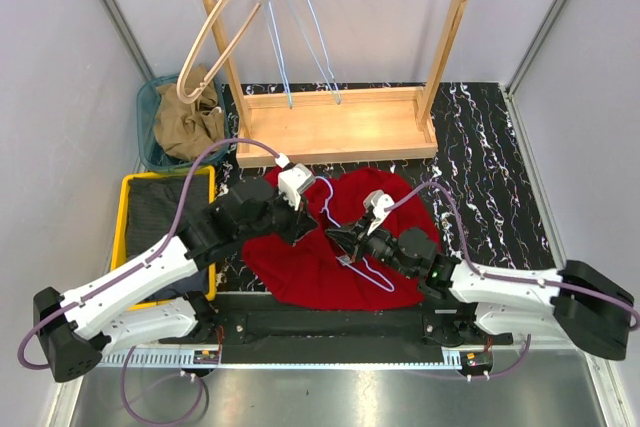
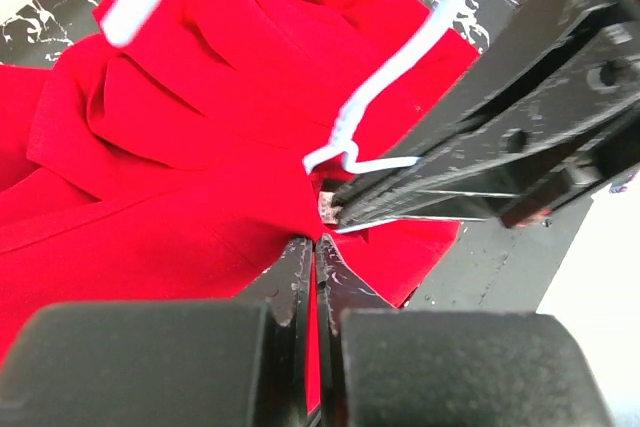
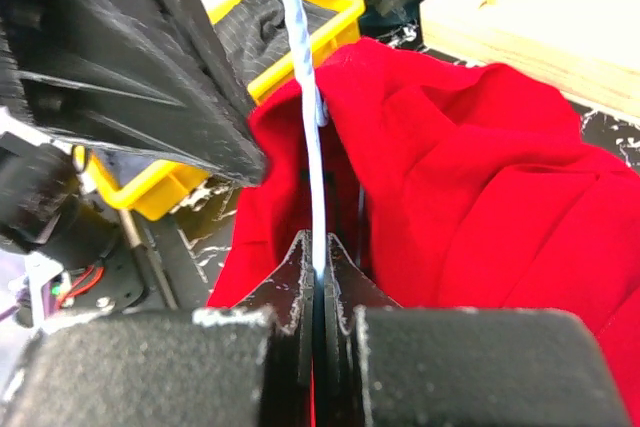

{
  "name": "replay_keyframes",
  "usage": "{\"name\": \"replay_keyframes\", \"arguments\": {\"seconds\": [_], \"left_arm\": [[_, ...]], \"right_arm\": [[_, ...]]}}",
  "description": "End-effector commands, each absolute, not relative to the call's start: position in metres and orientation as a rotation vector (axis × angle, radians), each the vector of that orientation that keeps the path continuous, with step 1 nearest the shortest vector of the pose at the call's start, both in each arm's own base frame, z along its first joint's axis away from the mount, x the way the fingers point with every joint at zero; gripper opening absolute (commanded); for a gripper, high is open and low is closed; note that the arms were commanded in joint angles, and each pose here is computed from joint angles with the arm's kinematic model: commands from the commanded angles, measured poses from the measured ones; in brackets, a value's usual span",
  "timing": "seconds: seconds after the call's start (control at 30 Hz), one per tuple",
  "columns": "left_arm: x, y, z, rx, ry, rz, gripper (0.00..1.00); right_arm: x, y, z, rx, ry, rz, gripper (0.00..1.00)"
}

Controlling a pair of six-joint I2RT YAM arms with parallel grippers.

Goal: Place the skirt on the hanger

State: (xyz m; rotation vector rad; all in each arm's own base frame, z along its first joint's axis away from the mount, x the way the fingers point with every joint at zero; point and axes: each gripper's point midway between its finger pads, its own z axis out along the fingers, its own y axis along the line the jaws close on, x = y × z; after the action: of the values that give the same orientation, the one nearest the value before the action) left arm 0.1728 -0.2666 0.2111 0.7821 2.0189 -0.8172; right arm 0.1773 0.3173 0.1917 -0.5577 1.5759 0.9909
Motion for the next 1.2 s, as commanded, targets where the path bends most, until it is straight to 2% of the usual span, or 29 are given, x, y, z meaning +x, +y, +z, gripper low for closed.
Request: {"name": "replay_keyframes", "arguments": {"seconds": [0.0, 0.03, 0.1, 0.17, 0.2, 0.43, 0.5, 0.73, 1.0, 1.17], "left_arm": [[0.174, -0.271, 0.223, 0.784, 1.951, -0.838, 0.26], [0.175, -0.27, 0.223, 0.791, 1.949, -0.829, 0.34], [0.176, -0.266, 0.224, 0.787, 1.961, -0.801, 0.62], [0.18, -0.258, 0.223, 0.796, 1.973, -0.736, 0.69], [0.183, -0.254, 0.23, 0.784, 1.959, -0.707, 0.77], [0.219, -0.197, 0.26, 0.678, 1.906, -0.308, 0.95], [0.219, -0.191, 0.268, 0.684, 1.88, -0.287, 0.96], [0.204, -0.2, 0.262, 0.996, 1.762, -0.301, 0.96], [0.228, -0.212, 0.292, 0.973, 1.632, -0.245, 0.9], [0.224, -0.227, 0.312, 1.024, 1.556, -0.311, 0.9]], "right_arm": [[0.19, 0.314, 0.23, -0.422, 1.336, 1.015, 0.0], [0.191, 0.316, 0.229, -0.423, 1.324, 1.012, 0.0], [0.192, 0.318, 0.227, -0.428, 1.311, 1.006, 0.0], [0.193, 0.32, 0.226, -0.419, 1.284, 1.015, 0.0], [0.193, 0.32, 0.227, -0.416, 1.272, 1.019, 0.0], [0.186, 0.324, 0.236, -0.415, 1.221, 1.083, 0.0], [0.181, 0.321, 0.244, -0.421, 1.2, 1.101, 0.0], [0.166, 0.315, 0.254, -0.479, 1.206, 1.134, 0.0], [0.151, 0.302, 0.265, -0.531, 1.222, 1.146, 0.0], [0.148, 0.296, 0.272, -0.528, 1.213, 1.143, 0.0]]}}
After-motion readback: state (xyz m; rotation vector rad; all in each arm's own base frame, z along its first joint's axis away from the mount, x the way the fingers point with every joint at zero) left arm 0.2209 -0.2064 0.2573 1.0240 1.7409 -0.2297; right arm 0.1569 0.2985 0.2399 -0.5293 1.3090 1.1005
